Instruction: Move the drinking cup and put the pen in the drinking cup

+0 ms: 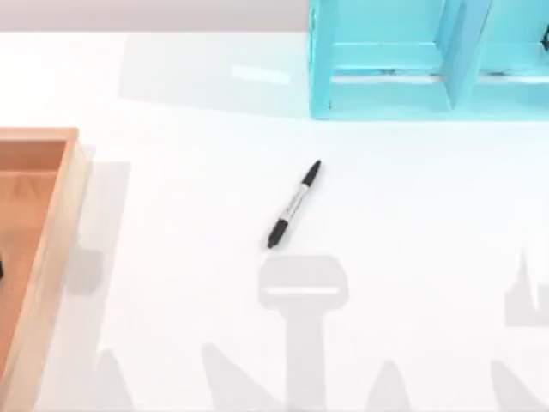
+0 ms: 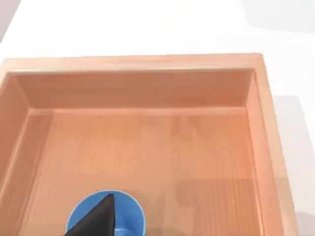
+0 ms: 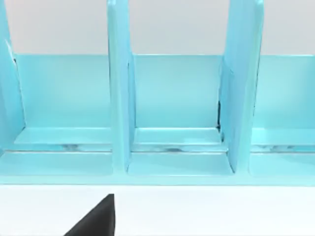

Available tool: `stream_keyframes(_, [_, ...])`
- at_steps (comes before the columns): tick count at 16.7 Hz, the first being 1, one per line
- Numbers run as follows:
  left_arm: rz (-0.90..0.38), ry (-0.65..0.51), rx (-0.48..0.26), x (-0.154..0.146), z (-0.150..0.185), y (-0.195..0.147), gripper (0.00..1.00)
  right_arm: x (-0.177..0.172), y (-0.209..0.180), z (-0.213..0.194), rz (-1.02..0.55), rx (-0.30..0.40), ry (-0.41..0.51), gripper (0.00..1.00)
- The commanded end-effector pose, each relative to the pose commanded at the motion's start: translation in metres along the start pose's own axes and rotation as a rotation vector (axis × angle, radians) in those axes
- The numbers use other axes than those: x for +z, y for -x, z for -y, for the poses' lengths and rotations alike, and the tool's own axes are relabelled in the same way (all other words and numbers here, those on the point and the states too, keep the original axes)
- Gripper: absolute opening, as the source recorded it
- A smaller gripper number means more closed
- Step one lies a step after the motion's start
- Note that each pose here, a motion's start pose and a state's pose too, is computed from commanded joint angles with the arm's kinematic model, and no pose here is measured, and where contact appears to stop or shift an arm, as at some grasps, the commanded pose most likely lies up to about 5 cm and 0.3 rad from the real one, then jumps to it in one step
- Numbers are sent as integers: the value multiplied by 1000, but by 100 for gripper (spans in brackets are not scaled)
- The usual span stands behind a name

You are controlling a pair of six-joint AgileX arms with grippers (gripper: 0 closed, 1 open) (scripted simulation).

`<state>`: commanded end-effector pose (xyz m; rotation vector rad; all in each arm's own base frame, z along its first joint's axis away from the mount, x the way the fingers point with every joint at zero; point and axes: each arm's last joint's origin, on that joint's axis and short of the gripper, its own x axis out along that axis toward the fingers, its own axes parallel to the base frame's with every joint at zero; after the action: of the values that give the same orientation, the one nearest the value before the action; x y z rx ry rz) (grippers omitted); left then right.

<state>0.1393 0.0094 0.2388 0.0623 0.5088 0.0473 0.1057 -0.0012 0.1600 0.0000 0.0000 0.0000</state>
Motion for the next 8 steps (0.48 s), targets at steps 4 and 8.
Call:
stream_keyframes(4, [-397, -21, -11, 44, -13, -40, 100, 0, 0, 0, 0, 0, 0, 100])
stream_keyframes(8, [-727, -25, -40, 72, -29, -88, 100, 0, 0, 0, 0, 0, 0, 100])
